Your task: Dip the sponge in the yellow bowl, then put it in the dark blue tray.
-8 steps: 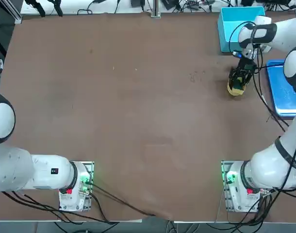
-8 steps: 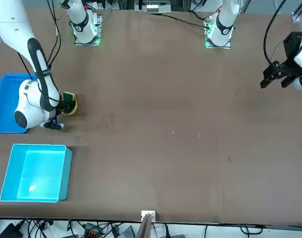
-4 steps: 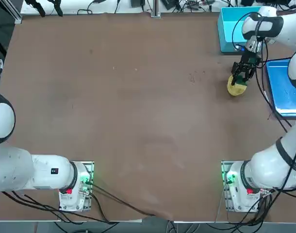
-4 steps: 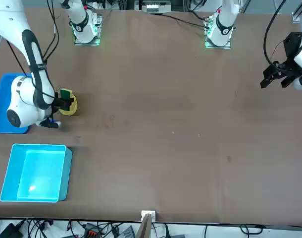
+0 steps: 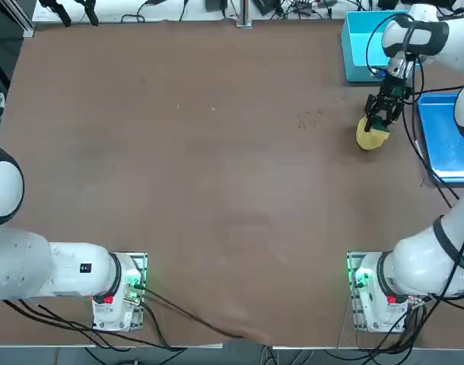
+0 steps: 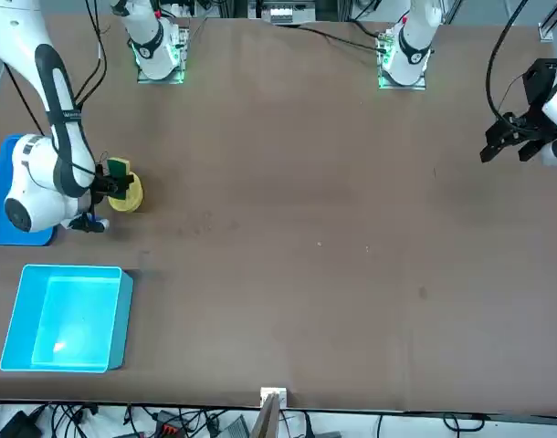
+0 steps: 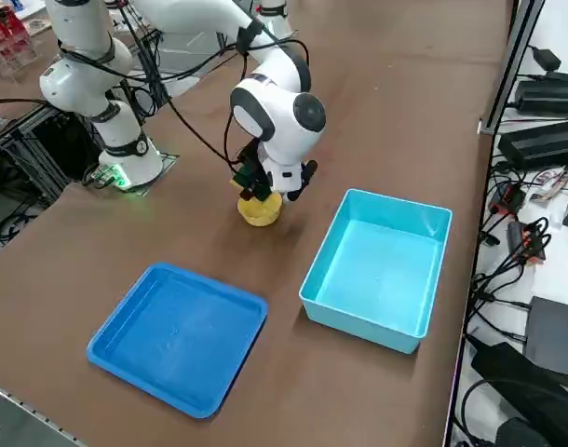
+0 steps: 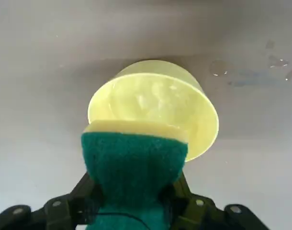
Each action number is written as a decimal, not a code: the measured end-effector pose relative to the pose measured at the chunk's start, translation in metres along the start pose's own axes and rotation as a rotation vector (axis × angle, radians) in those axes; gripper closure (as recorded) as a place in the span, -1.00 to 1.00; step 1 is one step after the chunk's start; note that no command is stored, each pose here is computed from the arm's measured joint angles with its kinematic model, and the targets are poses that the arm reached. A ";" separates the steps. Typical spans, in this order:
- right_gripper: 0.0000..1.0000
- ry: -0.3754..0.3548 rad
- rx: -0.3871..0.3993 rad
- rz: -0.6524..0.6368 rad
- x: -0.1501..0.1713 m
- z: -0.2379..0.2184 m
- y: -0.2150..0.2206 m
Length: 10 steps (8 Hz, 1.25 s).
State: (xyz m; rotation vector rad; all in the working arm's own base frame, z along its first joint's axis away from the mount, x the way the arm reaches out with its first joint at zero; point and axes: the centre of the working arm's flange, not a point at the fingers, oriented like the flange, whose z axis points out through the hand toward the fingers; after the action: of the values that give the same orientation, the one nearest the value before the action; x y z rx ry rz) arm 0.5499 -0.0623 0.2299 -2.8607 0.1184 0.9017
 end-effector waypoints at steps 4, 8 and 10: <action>-0.39 -0.002 0.000 0.001 0.000 0.001 0.000; -0.39 0.042 -0.077 0.027 -0.020 -0.031 0.040; -0.39 0.063 -0.147 0.001 -0.041 -0.053 0.093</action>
State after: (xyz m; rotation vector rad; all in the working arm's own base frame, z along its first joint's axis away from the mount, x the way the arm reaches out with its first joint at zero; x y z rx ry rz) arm 0.5354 -0.1613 0.2861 -3.0253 0.0632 0.8549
